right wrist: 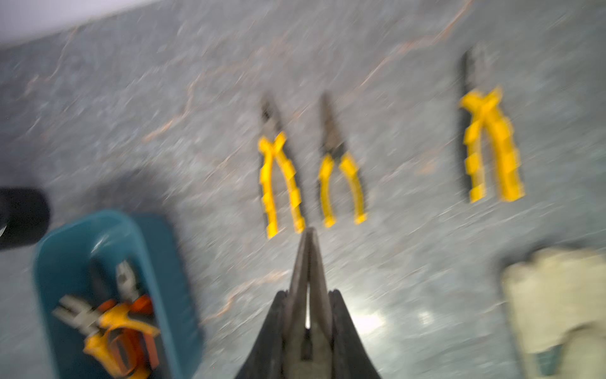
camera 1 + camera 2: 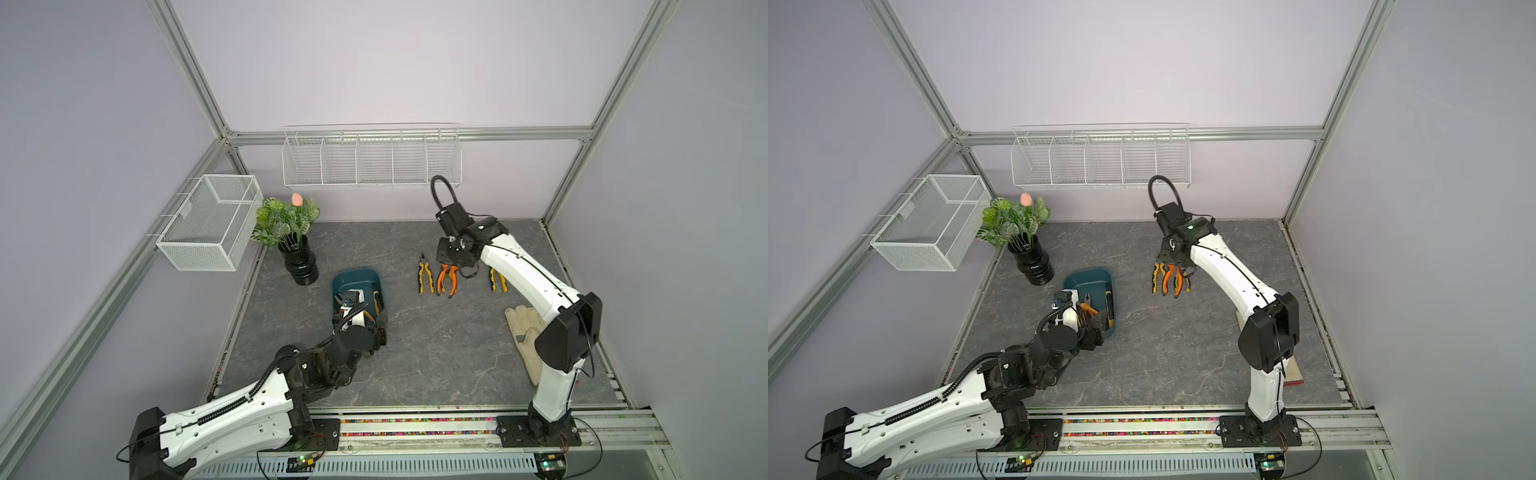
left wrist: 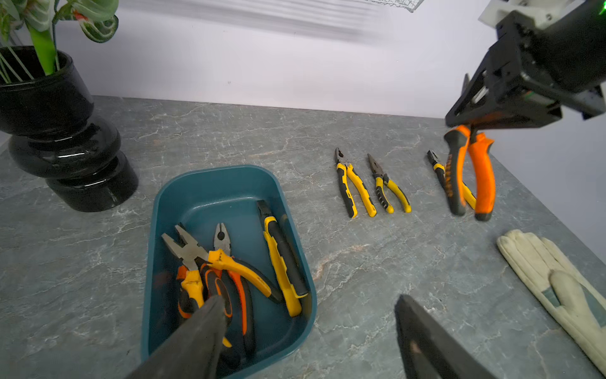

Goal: Take the pliers out of the storage box
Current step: Pick up the pliers from the storage box, then place the pliers at the center of the board.

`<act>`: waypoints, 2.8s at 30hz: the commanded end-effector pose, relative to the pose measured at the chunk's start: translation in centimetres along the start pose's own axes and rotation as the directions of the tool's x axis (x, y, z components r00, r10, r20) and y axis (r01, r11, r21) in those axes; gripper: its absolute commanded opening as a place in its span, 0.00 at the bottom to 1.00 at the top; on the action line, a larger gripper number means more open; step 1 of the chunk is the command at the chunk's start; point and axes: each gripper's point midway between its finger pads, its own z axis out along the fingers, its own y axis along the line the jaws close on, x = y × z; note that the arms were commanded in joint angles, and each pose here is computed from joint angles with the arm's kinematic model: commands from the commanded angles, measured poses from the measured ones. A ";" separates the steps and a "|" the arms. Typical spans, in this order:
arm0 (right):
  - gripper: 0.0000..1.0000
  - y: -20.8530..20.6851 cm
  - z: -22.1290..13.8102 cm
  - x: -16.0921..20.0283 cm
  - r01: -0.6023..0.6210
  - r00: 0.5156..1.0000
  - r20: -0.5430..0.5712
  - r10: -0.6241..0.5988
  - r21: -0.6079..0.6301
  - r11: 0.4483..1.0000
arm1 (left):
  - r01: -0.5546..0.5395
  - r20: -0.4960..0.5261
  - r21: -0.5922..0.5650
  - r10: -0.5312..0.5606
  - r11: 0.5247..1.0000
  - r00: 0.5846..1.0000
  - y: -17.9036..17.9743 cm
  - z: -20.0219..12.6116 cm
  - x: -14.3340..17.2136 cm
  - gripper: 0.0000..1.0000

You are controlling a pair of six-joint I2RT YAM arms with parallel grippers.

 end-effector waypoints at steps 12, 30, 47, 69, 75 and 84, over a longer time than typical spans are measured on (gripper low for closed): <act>0.07 -5.3 11.6 -2.1 0.201 0.954 -0.216 -0.207 -0.050 0.978 | -0.040 -0.076 -0.012 0.039 0.999 0.996 -0.5 1.5 2.7 0.82; 0.07 -6.0 19.1 -1.9 0.174 0.939 -0.301 -0.166 -0.003 0.985 | -0.079 -0.081 -0.066 0.074 0.995 0.994 0.0 2.4 3.1 0.82; 0.06 -7.9 20.6 -1.1 0.156 0.928 -0.348 -0.136 0.030 0.987 | -0.082 -0.084 -0.062 0.077 0.995 0.993 0.5 2.4 3.4 0.83; 0.14 -8.3 22.3 -0.6 0.164 0.913 -0.383 -0.142 0.025 0.986 | -0.083 -0.097 -0.066 0.076 0.994 0.992 0.4 2.7 3.6 0.83; 0.23 -9.9 22.8 -0.7 0.138 0.913 -0.393 -0.110 0.043 0.989 | -0.081 -0.099 -0.065 0.075 0.995 0.992 0.3 2.8 3.7 0.83; 0.34 -9.9 23.1 -0.7 0.136 0.913 -0.392 -0.111 0.036 0.990 | -0.079 -0.101 -0.069 0.072 0.994 0.992 0.4 2.9 3.8 0.83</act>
